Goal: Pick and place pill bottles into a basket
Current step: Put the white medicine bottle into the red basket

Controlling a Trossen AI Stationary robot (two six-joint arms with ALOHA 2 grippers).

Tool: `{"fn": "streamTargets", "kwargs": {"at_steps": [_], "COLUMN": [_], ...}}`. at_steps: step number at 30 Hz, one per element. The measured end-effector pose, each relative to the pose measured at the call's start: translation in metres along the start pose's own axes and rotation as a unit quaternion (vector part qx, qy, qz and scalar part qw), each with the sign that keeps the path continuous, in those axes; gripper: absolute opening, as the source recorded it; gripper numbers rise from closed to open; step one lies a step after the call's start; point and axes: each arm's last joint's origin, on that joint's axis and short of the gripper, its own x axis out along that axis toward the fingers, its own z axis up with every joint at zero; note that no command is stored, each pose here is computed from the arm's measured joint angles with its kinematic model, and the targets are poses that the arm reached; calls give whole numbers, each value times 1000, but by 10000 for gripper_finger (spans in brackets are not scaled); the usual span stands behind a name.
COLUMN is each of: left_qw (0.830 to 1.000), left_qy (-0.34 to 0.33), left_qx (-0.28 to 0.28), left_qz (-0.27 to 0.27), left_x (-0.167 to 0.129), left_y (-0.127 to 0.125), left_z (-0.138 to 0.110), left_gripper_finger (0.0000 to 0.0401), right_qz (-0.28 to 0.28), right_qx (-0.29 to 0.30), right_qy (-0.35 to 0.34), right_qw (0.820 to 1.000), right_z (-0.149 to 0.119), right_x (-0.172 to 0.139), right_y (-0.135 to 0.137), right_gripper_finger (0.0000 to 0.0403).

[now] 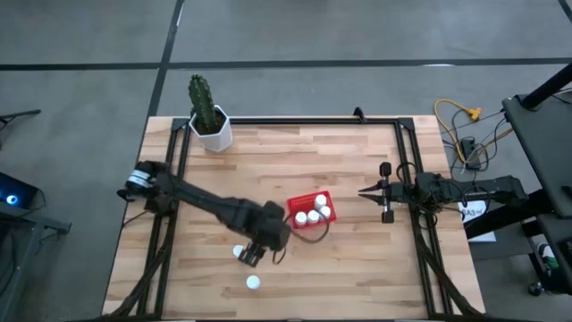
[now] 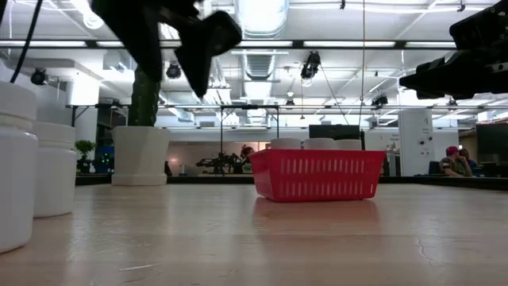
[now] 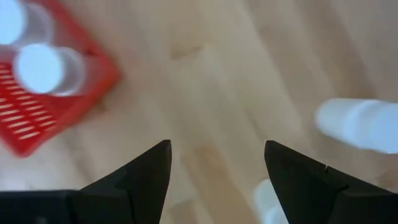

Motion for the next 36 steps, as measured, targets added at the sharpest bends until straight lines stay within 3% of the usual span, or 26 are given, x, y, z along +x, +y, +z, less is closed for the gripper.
{"fn": "streamTargets", "kwargs": {"at_steps": [7, 15, 28, 36], "left_qw": [999, 999, 996, 996], "left_qy": [-6, -12, -48, -16], "left_qx": [30, 33, 61, 70], "left_qz": [-20, -35, -55, -56], "left_x": [-2, -4, -4, 19], "left_y": [-43, -76, -109, -118], "left_z": [4, 4, 9, 9], "left_gripper_finger": [240, 240, 240, 240], "right_qz": [0, 0, 0, 0], "right_qx": [0, 0, 0, 0], "right_qy": [0, 0, 0, 1], "right_qw": [1000, 1000, 1000, 1000], "right_z": [0, 0, 0, 0], "right_x": [0, 0, 0, 0], "right_y": [0, 0, 0, 0], "right_gripper_finger": [34, 34, 34, 34]}}
